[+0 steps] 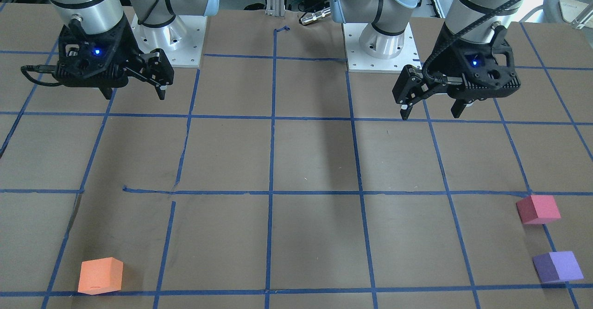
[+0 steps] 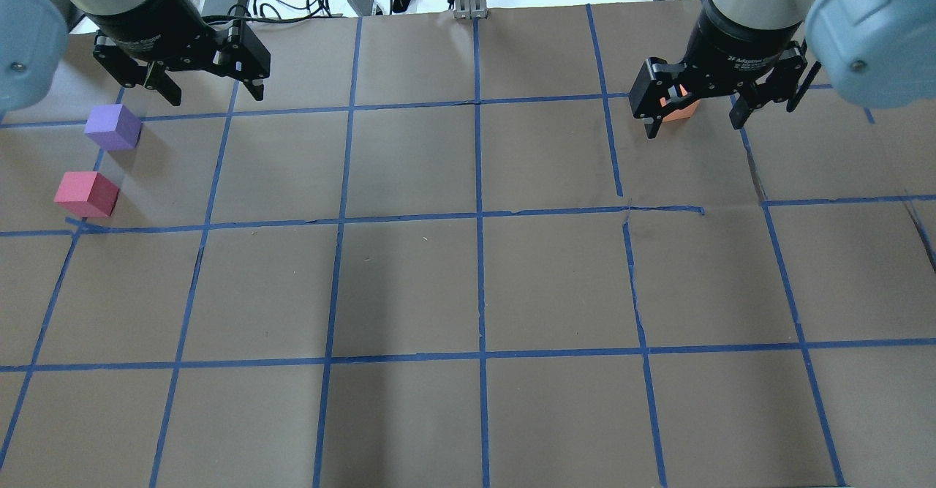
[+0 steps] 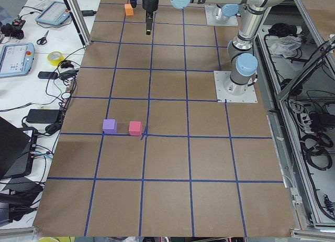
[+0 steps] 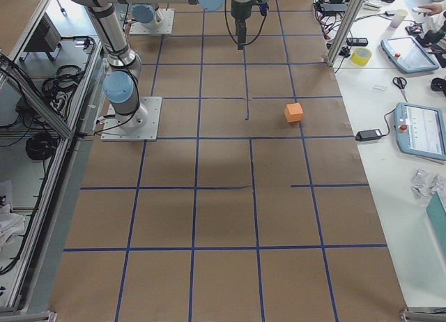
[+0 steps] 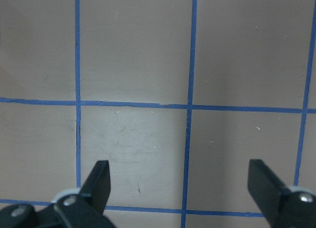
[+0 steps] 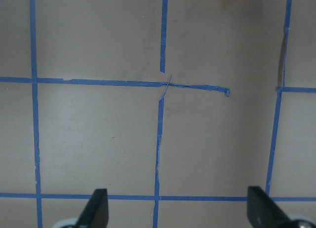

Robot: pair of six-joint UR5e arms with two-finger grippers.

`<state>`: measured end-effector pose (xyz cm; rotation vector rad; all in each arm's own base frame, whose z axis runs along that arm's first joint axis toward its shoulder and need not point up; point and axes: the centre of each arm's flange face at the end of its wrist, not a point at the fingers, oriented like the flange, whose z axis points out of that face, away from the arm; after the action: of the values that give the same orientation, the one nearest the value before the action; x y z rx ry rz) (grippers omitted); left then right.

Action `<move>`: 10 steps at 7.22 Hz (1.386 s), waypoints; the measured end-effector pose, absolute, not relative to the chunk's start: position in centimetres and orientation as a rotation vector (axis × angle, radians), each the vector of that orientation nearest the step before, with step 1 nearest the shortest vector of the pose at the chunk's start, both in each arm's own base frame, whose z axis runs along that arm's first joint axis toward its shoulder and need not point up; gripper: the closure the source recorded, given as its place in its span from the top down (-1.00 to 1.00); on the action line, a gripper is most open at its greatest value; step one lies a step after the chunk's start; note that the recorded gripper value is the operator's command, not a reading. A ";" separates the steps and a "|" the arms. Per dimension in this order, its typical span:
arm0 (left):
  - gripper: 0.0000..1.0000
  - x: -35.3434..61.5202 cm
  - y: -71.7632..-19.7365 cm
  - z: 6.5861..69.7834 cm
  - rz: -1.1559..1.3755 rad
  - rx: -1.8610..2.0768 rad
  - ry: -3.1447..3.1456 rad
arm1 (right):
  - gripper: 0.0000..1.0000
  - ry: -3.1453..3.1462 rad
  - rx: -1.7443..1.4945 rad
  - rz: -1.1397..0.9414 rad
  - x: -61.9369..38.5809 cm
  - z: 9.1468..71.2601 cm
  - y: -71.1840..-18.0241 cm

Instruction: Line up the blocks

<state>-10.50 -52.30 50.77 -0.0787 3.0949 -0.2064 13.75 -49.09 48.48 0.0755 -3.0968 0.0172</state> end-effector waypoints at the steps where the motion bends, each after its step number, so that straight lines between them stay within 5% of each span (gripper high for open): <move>1: 1.00 -10.5 -52.3 50.8 -0.206 -0.079 3.095 | 1.00 -3.096 0.075 0.017 13.7 48.5 -49.1; 10: 1.00 -10.6 -52.2 50.9 -0.209 -0.076 3.095 | 1.00 -3.084 0.079 0.016 13.7 48.4 -49.1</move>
<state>-10.58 -52.24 50.85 -0.0765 3.0948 -0.2088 13.71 -49.10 48.44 0.0787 -3.0842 0.0159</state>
